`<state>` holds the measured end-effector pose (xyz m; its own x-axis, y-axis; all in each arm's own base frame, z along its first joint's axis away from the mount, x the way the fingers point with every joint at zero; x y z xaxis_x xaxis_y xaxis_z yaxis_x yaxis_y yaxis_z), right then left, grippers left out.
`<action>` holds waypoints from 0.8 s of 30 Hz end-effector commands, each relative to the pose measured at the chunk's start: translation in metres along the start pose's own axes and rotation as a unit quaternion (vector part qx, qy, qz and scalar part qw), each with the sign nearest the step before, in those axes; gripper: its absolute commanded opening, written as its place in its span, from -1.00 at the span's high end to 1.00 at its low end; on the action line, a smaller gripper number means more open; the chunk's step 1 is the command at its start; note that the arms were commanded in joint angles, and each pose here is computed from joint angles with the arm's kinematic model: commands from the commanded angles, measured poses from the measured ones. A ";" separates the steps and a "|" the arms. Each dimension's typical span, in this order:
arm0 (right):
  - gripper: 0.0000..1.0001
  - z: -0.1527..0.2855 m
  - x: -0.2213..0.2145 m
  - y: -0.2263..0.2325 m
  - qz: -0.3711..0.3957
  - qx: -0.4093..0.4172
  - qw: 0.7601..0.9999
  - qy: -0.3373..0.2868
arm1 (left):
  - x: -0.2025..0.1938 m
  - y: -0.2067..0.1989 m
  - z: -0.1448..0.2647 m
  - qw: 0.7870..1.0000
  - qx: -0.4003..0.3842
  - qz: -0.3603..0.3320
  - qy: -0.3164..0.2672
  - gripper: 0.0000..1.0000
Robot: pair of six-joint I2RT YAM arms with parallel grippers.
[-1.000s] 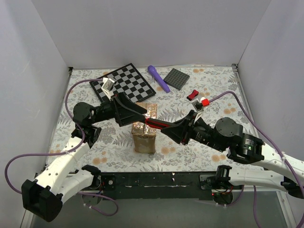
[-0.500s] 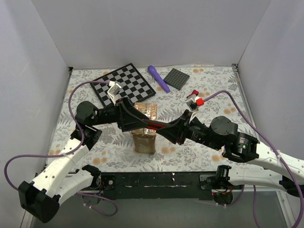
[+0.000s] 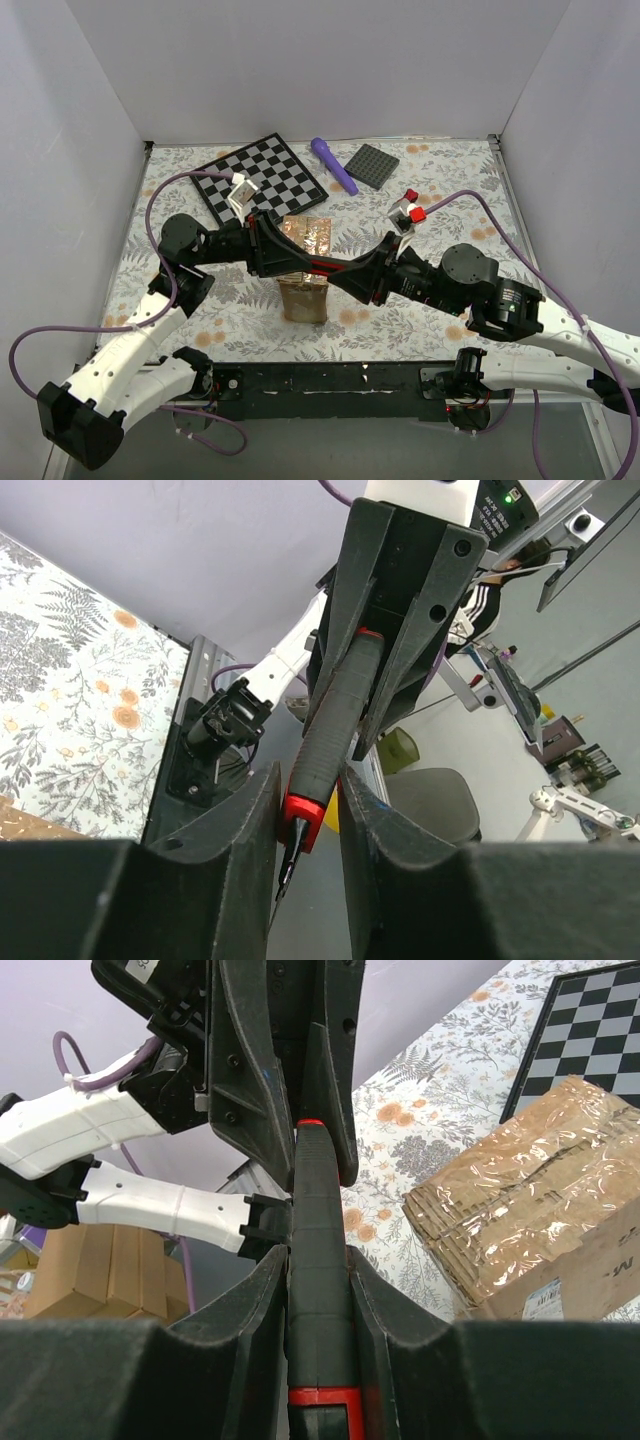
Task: Unpack the express box
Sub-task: Adjust the knife.
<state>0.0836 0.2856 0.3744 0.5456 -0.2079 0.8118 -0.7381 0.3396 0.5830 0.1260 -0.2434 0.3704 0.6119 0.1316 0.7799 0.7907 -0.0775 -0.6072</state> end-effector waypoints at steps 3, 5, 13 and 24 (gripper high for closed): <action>0.97 0.003 0.035 0.023 0.001 0.038 0.998 -0.051 | -0.004 -0.014 0.002 0.999 -0.024 -0.022 0.004 1.00; 0.97 0.003 0.036 0.024 0.000 0.039 0.998 -0.053 | -0.001 -0.022 0.004 0.999 -0.030 -0.033 -0.012 1.00; -0.36 0.001 0.043 0.029 -0.013 0.054 0.995 -0.077 | 0.021 -0.024 0.007 0.993 0.002 -0.051 -0.103 1.00; -0.89 0.002 0.073 0.029 -0.019 0.080 0.975 -0.205 | 0.051 -0.007 0.017 0.968 0.045 0.020 -0.244 1.00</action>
<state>0.0942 0.2900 0.4088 0.4762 -0.4024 0.7818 -0.7638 0.2512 0.5945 0.1379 -0.2314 0.3968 0.5698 0.4258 0.7028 0.7815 -0.0164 -0.6236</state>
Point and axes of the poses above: each gripper's point midway between its finger pads, its own z axis back along the fingers, its own y axis along the line the jaws close on, x = y × z, the point moved 2 cm from there along z, back along the fingers, and after that the axes turned 6 degrees about -z, right-handed, at the moved point
